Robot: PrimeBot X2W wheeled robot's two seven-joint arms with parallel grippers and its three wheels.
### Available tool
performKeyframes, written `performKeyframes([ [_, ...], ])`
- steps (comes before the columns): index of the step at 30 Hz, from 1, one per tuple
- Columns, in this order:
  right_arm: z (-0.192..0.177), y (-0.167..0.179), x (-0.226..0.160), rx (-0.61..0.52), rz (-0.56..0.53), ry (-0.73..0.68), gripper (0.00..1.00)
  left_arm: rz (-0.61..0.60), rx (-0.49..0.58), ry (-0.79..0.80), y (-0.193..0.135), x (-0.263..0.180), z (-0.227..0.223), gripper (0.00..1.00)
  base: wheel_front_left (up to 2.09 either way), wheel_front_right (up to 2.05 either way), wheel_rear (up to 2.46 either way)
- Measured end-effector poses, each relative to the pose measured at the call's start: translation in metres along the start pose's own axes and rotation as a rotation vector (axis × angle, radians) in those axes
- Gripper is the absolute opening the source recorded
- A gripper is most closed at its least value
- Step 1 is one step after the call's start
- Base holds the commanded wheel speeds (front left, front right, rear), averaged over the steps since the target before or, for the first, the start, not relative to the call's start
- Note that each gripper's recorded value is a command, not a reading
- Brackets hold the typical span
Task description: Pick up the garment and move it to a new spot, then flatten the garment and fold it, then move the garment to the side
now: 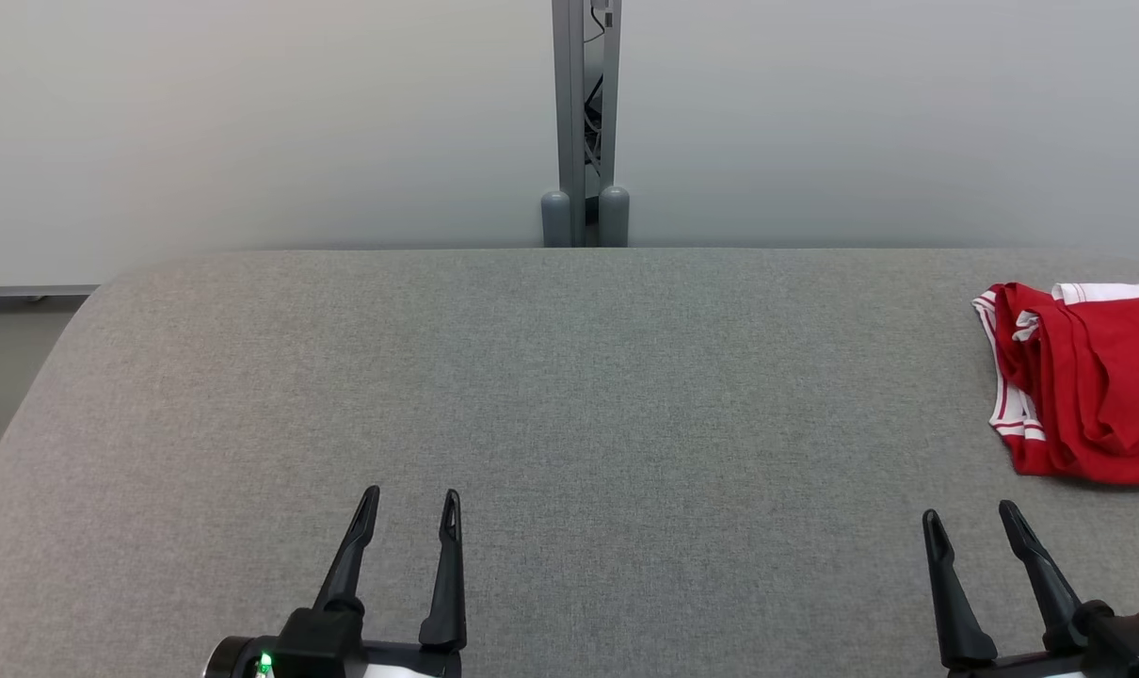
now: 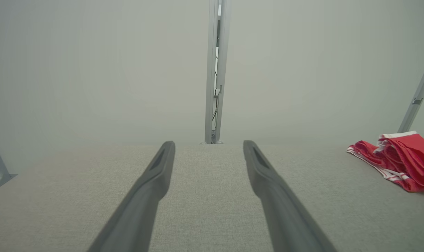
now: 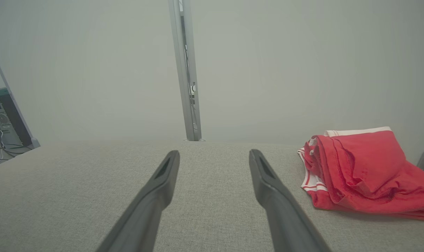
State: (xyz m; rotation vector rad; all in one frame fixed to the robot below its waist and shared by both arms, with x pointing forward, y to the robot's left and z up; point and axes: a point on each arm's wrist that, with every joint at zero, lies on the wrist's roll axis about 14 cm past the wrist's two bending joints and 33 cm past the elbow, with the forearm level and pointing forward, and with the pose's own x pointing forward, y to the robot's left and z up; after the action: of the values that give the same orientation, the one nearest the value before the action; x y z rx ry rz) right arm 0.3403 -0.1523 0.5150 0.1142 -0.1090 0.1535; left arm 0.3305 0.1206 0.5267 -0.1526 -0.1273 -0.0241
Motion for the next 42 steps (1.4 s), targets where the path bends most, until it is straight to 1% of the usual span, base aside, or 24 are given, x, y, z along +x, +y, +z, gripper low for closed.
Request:
performKeyframes([
  [19, 0.002, -0.008, -0.007, 0.006, -0.035, -0.007, 1.0, -0.031, -0.001, 0.021, -0.008, 0.004, -0.007, 1.0, 0.0, 0.0, 0.0],
  [26, 0.004, -0.013, -0.011, 0.004, -0.056, -0.013, 1.0, -0.043, -0.016, 0.035, -0.013, 0.005, -0.011, 1.0, 0.0, 0.0, 0.0],
  [29, 0.005, -0.015, -0.013, 0.004, -0.063, -0.016, 1.0, -0.052, -0.038, 0.049, -0.015, 0.004, -0.014, 1.0, 0.0, 0.0, 0.0],
  [30, 0.004, -0.015, -0.014, 0.005, -0.064, -0.011, 0.0, -0.053, -0.035, 0.055, -0.015, 0.004, -0.016, 0.0, 0.0, 0.0, 0.0],
  [35, -0.016, -0.015, -0.022, 0.033, -0.078, 0.052, 0.0, -0.042, -0.035, 0.131, -0.012, -0.008, -0.037, 0.0, 0.0, 0.0, 0.0],
  [42, -0.017, -0.026, -0.024, 0.165, -0.134, 0.053, 0.0, -0.018, -0.157, 0.2, -0.008, -0.006, -0.049, 0.0, 0.0, 0.0, 0.0],
])
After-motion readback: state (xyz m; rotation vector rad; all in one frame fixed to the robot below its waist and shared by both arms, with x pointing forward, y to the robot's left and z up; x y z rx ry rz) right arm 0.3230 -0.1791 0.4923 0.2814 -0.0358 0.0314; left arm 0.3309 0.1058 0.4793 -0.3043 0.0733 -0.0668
